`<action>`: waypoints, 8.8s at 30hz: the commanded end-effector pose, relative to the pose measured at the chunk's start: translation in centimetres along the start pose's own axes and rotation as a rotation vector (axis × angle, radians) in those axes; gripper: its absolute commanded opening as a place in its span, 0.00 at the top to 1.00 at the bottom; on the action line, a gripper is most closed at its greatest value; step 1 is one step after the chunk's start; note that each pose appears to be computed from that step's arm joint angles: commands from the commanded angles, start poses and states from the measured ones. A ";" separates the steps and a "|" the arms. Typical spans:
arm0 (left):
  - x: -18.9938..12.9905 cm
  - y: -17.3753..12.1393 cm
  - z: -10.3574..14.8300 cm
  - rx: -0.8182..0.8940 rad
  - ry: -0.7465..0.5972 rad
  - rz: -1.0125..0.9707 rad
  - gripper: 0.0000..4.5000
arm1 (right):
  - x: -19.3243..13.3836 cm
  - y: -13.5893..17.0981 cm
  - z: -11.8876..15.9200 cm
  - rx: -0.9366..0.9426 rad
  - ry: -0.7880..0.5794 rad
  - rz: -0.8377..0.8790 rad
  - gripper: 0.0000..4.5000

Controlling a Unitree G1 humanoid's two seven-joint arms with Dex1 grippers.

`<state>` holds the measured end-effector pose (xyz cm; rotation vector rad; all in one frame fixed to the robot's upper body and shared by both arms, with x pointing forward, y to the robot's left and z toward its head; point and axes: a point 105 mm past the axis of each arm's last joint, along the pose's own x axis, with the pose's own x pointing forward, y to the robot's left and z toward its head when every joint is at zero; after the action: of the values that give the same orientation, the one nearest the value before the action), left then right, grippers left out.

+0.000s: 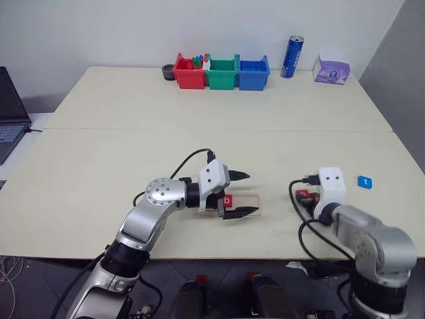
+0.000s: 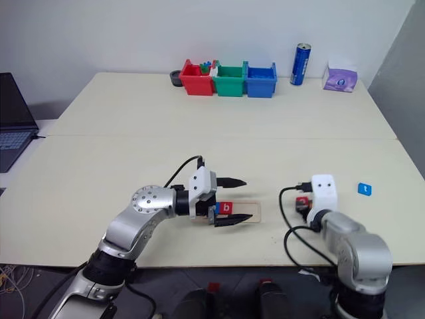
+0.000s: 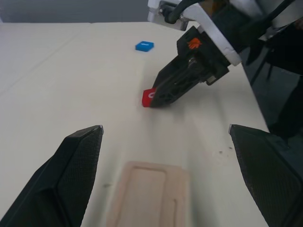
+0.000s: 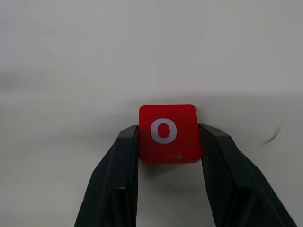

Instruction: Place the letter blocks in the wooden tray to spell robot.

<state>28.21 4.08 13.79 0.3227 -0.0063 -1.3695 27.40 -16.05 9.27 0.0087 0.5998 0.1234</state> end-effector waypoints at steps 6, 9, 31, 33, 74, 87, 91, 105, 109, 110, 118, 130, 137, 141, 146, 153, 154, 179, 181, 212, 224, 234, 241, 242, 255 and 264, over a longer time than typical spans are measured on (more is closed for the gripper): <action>0.4 -0.8 1.0 0.023 -0.030 -0.014 0.00 | -0.2 0.3 -0.9 0.008 0.036 -0.033 0.68; 0.4 -0.8 0.9 0.019 -0.024 -0.013 0.00 | -0.2 0.8 -0.6 0.042 0.019 -0.007 0.44; 0.2 -0.8 0.8 -0.004 -0.055 -0.079 0.00 | -2.9 1.8 3.3 -0.639 -0.239 0.714 0.01; 0.2 -0.7 0.9 -0.001 -0.057 -0.081 0.00 | -2.3 0.5 2.2 -0.688 -0.212 0.751 0.01; -2.4 0.0 1.4 0.139 -0.031 -0.128 0.00 | 0.8 0.0 3.2 -0.816 -0.157 0.870 0.68; -10.3 0.6 -0.9 0.052 0.111 -0.026 0.00 | 1.8 8.5 3.4 -0.848 -0.231 0.959 0.68; -10.3 0.8 -0.7 0.054 0.102 0.007 0.00 | 3.0 8.8 2.8 -0.875 -0.209 0.929 0.68; -10.4 0.4 -0.7 0.058 0.106 0.022 0.00 | 4.1 10.2 3.4 -0.894 -0.207 0.956 0.68; -10.4 0.5 -0.6 0.058 0.108 0.024 0.00 | 3.7 10.3 3.4 -0.899 -0.203 0.980 0.68; -10.4 0.5 -0.6 0.058 0.108 0.024 0.00 | 3.7 10.4 3.4 -0.897 -0.204 0.985 0.68; -10.4 0.3 -0.7 0.056 0.107 0.025 0.00 | 3.4 10.6 3.7 -0.906 -0.201 1.013 0.68; -10.4 0.2 -0.9 0.055 0.112 0.028 0.00 | 3.6 10.4 3.4 -0.929 -0.187 1.020 0.68; -10.3 0.3 -0.9 0.059 0.110 0.029 0.00 | 3.9 10.3 3.5 -0.945 -0.187 1.005 0.68; -10.3 0.3 -1.0 0.058 0.112 0.027 0.00 | 3.9 10.2 3.4 -0.947 -0.184 1.005 0.68; -10.3 0.4 -1.0 0.061 0.113 0.029 0.00 | 3.9 10.2 3.3 -0.950 -0.182 1.008 0.68; -10.3 0.5 -1.0 0.065 0.115 0.030 0.00 | 4.1 9.9 3.3 -0.958 -0.180 1.001 0.68; -10.3 0.5 -1.0 0.065 0.116 0.030 0.00 | 4.1 9.9 3.3 -0.958 -0.180 1.000 0.68; -9.4 0.8 -0.8 0.080 0.093 0.028 0.00 | 2.4 7.5 6.8 -0.827 -0.243 0.912 0.01; -8.5 0.7 -0.1 0.094 0.061 0.024 0.00 | 1.6 5.4 8.2 -0.722 -0.283 0.817 0.01; 4.9 2.2 4.7 0.159 -0.121 0.008 0.00 | -0.1 -17.3 4.4 0.152 -0.306 -0.584 0.01; 4.3 2.3 4.6 0.152 -0.113 0.028 0.00 | 1.4 -17.5 4.0 0.181 -0.275 -0.553 0.01; 4.0 1.8 4.8 0.136 -0.116 -0.012 0.00 | 2.8 -17.1 2.4 0.224 -0.228 -0.478 0.04; 4.1 2.0 4.9 0.144 -0.115 -0.015 0.00 | 2.7 -16.6 2.4 0.227 -0.236 -0.469 0.53; 4.1 2.0 4.9 0.144 -0.116 -0.016 0.00 | 2.8 -16.5 2.3 0.226 -0.235 -0.467 0.60; -1.1 0.2 2.2 0.147 -0.014 -0.102 0.00 | 1.1 -3.7 0.7 0.096 -0.077 -0.138 0.68; -2.2 -0.8 1.3 0.123 0.022 -0.086 0.00 | -0.1 0.7 -0.2 0.124 -0.006 -0.077 0.68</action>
<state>27.07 5.96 14.07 0.4464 -0.0041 -1.4578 27.34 -15.91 9.18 0.1100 0.5936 -0.0073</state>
